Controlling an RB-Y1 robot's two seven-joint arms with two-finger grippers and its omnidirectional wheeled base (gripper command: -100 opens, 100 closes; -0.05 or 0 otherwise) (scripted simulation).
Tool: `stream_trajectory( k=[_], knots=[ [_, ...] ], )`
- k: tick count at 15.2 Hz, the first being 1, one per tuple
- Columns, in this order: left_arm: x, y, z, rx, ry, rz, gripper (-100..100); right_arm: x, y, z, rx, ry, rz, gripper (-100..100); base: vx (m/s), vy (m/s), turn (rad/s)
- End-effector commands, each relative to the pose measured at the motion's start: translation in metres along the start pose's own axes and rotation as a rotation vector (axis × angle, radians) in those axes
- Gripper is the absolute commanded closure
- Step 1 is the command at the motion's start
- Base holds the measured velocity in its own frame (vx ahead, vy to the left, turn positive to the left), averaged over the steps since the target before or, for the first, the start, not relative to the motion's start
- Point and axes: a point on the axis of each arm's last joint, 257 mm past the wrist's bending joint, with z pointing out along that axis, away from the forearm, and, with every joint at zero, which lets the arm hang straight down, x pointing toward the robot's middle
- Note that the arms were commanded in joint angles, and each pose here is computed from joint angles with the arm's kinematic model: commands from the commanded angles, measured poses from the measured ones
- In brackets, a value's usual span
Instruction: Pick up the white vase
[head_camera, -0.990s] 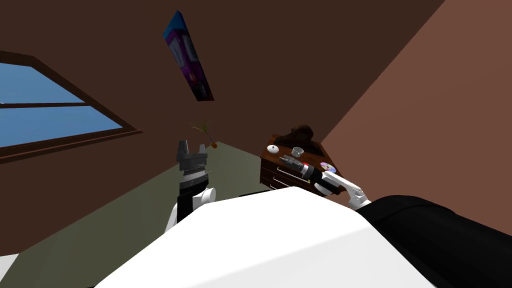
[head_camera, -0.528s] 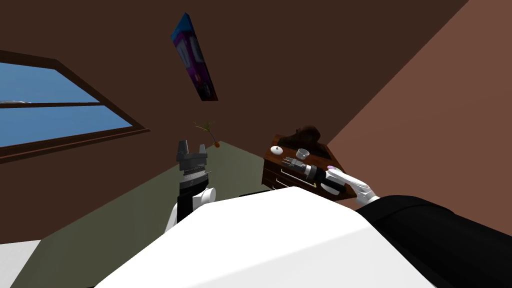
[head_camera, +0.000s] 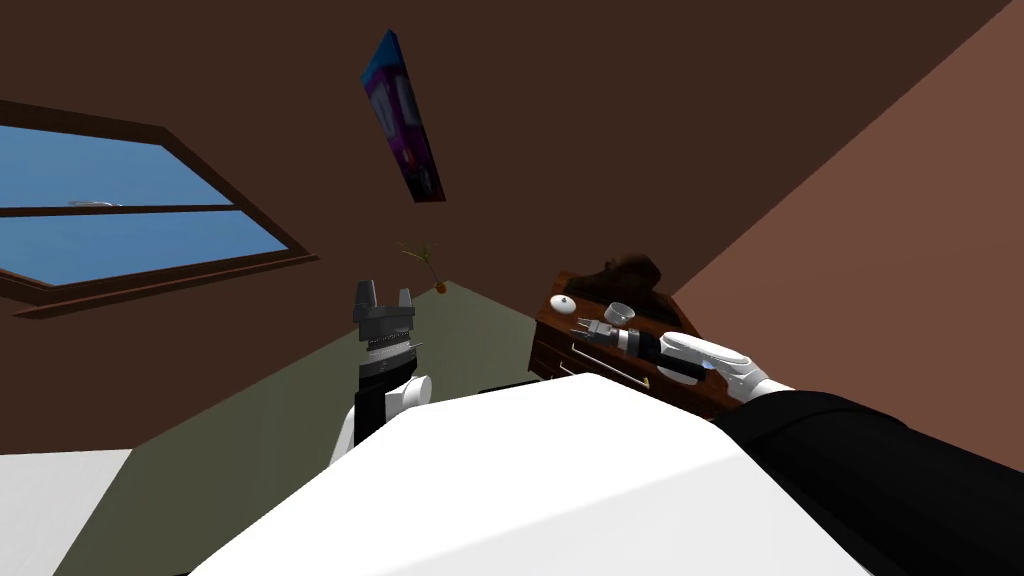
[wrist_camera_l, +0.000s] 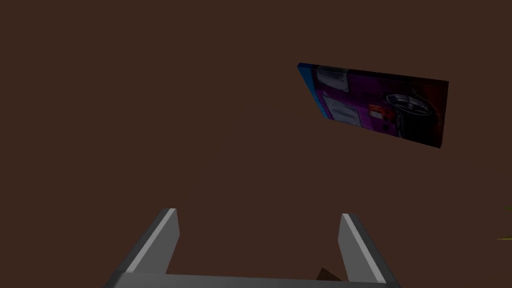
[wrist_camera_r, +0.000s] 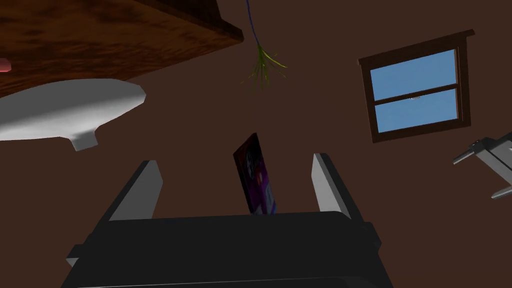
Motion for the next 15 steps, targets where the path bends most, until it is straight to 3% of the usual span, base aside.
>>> stream_trajectory(
  k=[1, 4, 6, 9, 11, 15],
  knots=[
    [0.000, 0.000, 0.000, 0.000, 0.000, 0.000, 0, 0.003, -0.004, -0.005, 0.001, 0.028, -0.018, -100, 0.037, 0.030, 0.039],
    [0.000, 0.000, 0.000, 0.000, 0.000, 0.000, 0, 0.022, -0.023, -0.022, 0.015, 0.138, -0.079, -100, 0.054, 0.043, 0.099],
    [0.000, 0.000, 0.000, 0.000, 0.000, 0.000, 0, 0.021, -0.025, -0.024, 0.011, 0.158, -0.097, -100, 0.058, 0.034, 0.083],
    [0.000, 0.000, 0.000, 0.000, 0.000, 0.000, 0, 0.036, -0.045, -0.043, 0.025, 0.267, -0.157, -100, 0.049, 0.039, 0.111],
    [0.000, 0.000, 0.000, 0.000, 0.000, 0.000, 0, 0.035, -0.047, -0.045, 0.022, 0.283, -0.172, -100, 0.048, 0.034, 0.068],
    [0.000, 0.000, 0.000, 0.000, 0.000, 0.000, 0, 0.043, -0.068, -0.068, 0.032, 0.401, -0.243, -100, 0.053, 0.030, 0.102]
  ],
)
